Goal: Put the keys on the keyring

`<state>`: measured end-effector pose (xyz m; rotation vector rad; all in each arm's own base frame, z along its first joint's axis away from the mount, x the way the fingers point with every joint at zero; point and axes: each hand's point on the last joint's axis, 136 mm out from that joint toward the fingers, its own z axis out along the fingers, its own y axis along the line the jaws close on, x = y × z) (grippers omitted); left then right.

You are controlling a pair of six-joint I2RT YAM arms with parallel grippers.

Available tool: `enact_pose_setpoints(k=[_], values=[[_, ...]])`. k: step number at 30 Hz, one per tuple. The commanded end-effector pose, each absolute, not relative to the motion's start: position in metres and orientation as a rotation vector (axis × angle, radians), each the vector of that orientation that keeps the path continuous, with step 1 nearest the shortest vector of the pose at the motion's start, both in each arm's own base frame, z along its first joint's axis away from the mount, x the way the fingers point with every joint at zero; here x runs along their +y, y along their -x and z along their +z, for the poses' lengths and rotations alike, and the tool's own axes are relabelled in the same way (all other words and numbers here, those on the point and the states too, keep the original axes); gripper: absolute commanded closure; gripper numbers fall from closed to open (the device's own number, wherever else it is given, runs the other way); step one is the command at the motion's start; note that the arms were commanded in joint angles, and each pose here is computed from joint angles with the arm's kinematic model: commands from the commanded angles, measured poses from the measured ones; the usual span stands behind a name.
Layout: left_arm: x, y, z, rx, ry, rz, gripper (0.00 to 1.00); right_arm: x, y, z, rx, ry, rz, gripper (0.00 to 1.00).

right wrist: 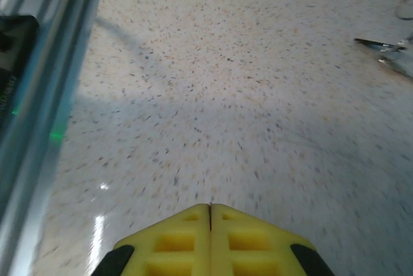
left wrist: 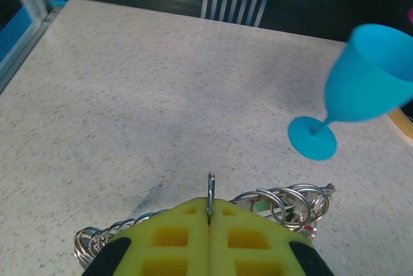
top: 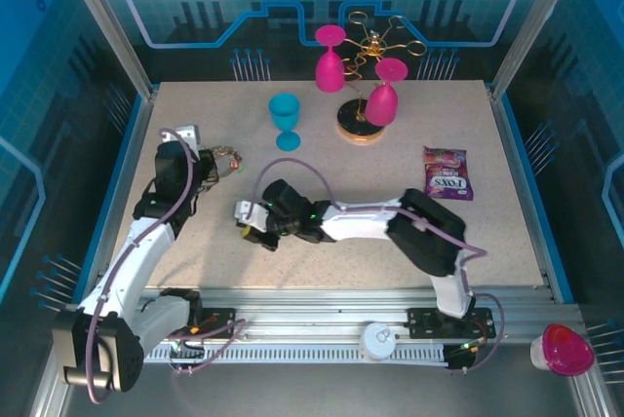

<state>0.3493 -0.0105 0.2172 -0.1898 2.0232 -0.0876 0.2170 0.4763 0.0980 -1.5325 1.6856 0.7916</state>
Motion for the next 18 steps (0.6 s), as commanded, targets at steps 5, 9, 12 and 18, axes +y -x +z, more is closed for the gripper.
enact_pose_setpoints(k=[5, 9, 12, 18], values=[[-0.075, -0.339, 0.251, 1.842, -0.261, -0.151, 1.0, 0.384, -0.211, 0.111, 1.905, 1.364, 0.766, 1.0], [-0.112, -0.323, 0.254, 1.779, -0.509, -0.216, 1.0, 0.341, -0.207, 0.117, 1.968, 1.254, 0.79, 1.0], [-0.139, -0.307, 0.253, 1.725, -0.689, -0.27, 1.0, 0.323, -0.21, 0.131, 1.954, 1.183, 0.817, 1.0], [-0.169, -0.294, 0.239, 1.701, -0.894, -0.255, 1.0, 0.288, -0.226, 0.132, 2.018, 1.078, 0.693, 1.0]])
